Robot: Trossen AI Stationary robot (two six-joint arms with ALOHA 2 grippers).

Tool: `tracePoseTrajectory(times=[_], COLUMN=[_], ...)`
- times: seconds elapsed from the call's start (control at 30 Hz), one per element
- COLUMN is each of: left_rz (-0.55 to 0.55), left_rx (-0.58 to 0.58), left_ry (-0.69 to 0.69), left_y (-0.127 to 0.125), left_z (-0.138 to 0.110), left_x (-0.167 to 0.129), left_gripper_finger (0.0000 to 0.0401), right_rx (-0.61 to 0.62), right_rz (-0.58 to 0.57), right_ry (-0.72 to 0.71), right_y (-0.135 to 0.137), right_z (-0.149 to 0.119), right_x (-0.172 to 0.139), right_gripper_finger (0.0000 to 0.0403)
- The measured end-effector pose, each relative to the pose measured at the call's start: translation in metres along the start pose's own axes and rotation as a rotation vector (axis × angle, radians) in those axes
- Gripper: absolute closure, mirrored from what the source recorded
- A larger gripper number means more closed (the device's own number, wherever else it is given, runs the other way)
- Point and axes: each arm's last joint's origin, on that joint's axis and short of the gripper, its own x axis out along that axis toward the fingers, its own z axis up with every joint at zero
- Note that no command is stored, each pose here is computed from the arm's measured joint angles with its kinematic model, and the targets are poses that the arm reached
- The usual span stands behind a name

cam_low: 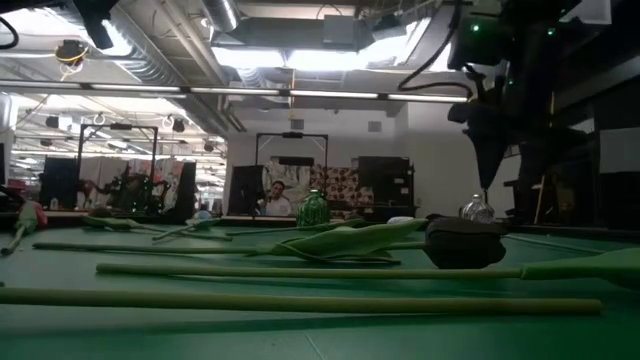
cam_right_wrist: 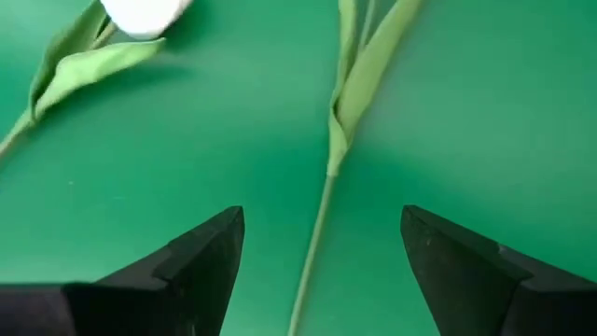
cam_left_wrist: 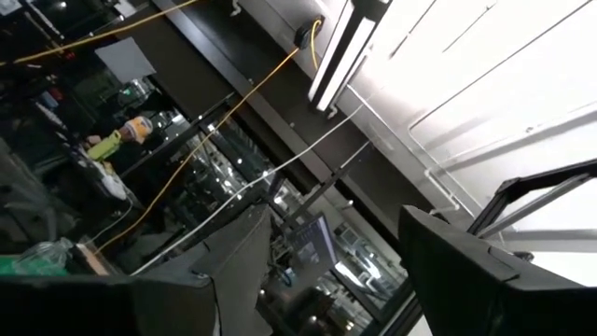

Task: Sort flowers into vase by color
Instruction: Put the pink tulip into the top transparent vase

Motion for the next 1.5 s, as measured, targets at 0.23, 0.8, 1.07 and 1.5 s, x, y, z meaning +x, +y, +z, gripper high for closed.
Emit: tracePoseTrajectory(times=[0.23, 0.8, 1.07, 1.5], left_rz=[0.028, 0.052, 0.052, 0.052], left_rx=[0.005, -0.005, -0.005, -0.005], left_ry=[-0.010, -0.006, -0.006, -0.006], left_y=[0.001, 0.002, 0.002, 0.002], left_z=[0.000, -0.001, -0.001, -0.001], left_x=[0.000, 0.000, 0.000, 0.000], left_gripper_finger=[0.0168, 0.0168, 0.0168, 0.0168], right_rx=[-0.033, -0.031, -0.039, -0.009], right_rz=[-0.063, -0.111, -0.135, -0.136], right_ry=[0.015, 0.060, 0.107, 0.116], right_y=[0.008, 0.011, 0.014, 0.013], right_z=[0.004, 0.015, 0.013, 0.013], right_x=[0.024, 0.057, 0.071, 0.071], right_gripper_finger=[0.0114, 0.0174, 0.0228, 0.0392])
